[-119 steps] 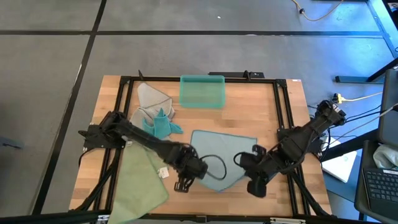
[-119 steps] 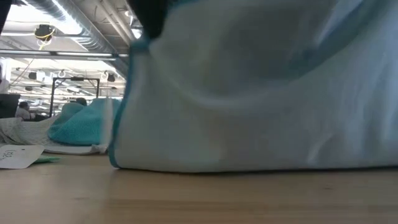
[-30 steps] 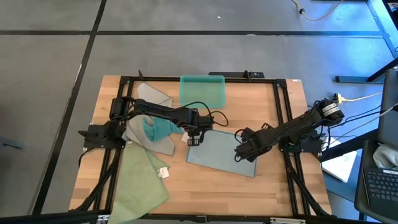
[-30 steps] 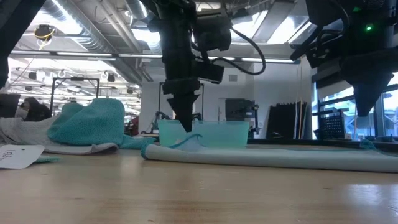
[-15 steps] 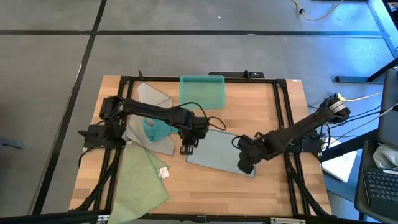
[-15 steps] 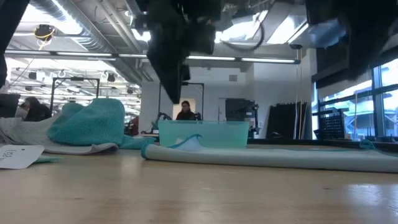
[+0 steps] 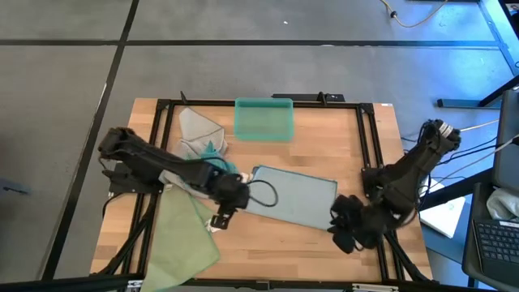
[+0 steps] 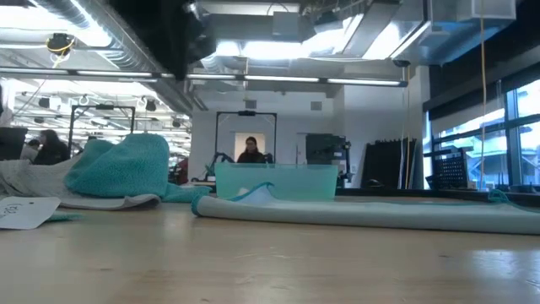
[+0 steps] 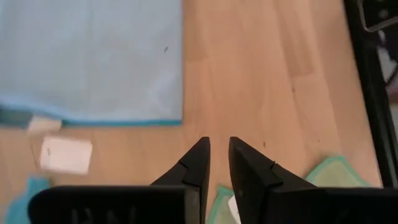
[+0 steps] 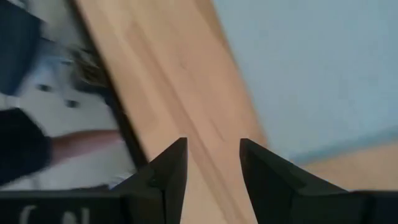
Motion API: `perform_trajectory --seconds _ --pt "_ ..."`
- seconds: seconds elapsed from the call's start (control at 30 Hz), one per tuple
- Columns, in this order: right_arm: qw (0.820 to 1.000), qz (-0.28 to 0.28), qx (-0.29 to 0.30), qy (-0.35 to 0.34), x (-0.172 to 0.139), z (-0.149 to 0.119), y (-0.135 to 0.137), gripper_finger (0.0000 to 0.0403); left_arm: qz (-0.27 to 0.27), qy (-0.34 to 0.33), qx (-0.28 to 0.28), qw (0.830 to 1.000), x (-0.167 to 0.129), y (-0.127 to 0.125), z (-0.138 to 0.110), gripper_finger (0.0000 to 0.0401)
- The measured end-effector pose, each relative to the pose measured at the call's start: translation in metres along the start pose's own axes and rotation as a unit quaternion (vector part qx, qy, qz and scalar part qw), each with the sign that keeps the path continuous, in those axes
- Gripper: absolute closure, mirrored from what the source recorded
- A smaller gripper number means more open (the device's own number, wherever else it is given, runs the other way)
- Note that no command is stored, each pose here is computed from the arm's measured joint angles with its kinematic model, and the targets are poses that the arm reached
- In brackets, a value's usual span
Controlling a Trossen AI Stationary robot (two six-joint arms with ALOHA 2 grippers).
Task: Fold microfiber towels
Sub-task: Fold the light blue towel
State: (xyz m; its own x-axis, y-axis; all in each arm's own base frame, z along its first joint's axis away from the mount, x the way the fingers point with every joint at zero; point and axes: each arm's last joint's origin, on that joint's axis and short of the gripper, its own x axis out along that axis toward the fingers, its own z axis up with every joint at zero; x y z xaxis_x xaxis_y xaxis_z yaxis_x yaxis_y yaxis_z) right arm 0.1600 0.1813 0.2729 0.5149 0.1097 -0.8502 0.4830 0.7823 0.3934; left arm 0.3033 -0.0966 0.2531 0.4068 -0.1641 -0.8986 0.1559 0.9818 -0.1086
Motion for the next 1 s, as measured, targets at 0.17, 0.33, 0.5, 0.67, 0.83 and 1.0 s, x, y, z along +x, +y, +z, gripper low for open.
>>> perform_trajectory --seconds 0.17,0.33,0.5,0.67,0.83,1.0 --pt "0.997 -0.064 -0.048 0.023 0.012 -0.023 -0.003 0.0253 -0.010 -0.036 -0.057 0.998 0.005 -0.004 -0.029 0.0349" --pt "0.993 -0.088 -0.076 0.035 0.029 -0.031 0.002 0.0253 -0.015 -0.084 0.063 0.994 0.002 -0.022 -0.028 0.0331" --pt "0.988 -0.111 -0.093 0.044 0.044 -0.037 0.004 0.0253 0.030 -0.115 0.165 0.979 0.011 -0.029 -0.022 0.0300" --pt "0.990 -0.091 -0.081 0.074 0.050 -0.040 0.009 0.0253 0.039 -0.084 0.175 0.980 0.034 -0.017 -0.019 0.0250" --pt "0.992 -0.079 -0.038 0.092 0.050 -0.042 0.012 0.0253 0.041 -0.074 0.200 0.976 0.058 -0.010 -0.015 0.0205" --pt "0.993 -0.069 0.011 0.095 0.051 -0.042 0.014 0.0253 0.047 -0.037 0.211 0.976 0.082 -0.002 -0.017 0.0188"
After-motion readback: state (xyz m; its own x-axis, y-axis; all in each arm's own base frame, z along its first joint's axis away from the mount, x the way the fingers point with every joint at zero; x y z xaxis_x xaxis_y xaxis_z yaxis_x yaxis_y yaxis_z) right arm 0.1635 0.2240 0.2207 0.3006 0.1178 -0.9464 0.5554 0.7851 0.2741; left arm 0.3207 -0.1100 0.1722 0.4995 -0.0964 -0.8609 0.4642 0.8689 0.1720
